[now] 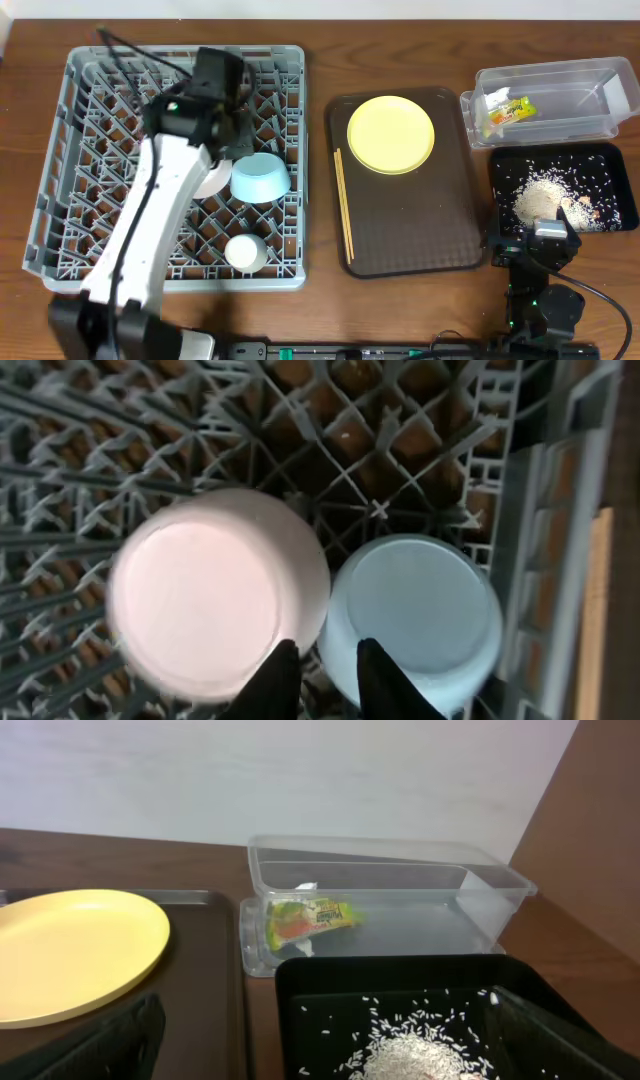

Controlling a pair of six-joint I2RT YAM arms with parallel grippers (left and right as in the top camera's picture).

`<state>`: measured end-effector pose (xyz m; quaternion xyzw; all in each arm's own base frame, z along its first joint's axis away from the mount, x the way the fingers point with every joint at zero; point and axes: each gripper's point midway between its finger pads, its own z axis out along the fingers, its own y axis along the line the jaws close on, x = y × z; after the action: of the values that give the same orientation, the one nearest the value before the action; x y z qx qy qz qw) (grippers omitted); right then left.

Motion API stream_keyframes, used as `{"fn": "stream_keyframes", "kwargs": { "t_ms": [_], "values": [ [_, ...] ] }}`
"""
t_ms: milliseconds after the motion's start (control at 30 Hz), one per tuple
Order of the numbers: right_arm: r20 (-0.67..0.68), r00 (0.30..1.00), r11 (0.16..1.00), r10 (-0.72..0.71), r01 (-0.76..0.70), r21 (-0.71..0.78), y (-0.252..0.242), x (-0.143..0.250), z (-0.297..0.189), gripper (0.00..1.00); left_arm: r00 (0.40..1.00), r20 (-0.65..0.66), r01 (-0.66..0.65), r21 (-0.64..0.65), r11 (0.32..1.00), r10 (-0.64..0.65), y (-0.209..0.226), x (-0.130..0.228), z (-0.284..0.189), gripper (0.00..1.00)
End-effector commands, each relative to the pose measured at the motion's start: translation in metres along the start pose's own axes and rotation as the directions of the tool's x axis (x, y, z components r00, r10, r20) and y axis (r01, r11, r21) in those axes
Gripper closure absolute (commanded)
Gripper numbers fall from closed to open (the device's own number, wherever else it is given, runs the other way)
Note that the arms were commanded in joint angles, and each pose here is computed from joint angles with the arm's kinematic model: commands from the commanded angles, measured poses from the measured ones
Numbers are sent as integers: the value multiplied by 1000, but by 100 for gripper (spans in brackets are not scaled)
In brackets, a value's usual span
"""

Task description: Sort waste into correct bins and load items into the dishwasher

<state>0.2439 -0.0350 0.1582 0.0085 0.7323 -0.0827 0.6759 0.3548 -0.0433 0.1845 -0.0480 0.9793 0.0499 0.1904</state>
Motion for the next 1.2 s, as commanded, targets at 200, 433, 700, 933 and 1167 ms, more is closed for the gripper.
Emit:
{"fn": "stream_keyframes", "kwargs": {
  "t_ms": [200,433,700,933,1167],
  "values": [
    [1,1000,1000,12,-12,12,-3,1,0,1,988,-122,-97,-42,994,91,1,8,53,78],
    [1,1000,1000,12,-12,12,-3,1,0,1,971,-237,-47,-88,995,25,34,28,64,81],
    [1,1000,1000,12,-12,12,-3,1,0,1,985,-171,-33,-65,997,21,34,22,36,79],
    [1,1000,1000,12,-12,12,-3,1,0,1,999,-15,-35,-22,999,35,23,11,-13,75],
    [1,1000,1000,12,-12,12,-3,1,0,1,999,23,-54,246,968,49,-23,10,-33,75]
  ]
}}
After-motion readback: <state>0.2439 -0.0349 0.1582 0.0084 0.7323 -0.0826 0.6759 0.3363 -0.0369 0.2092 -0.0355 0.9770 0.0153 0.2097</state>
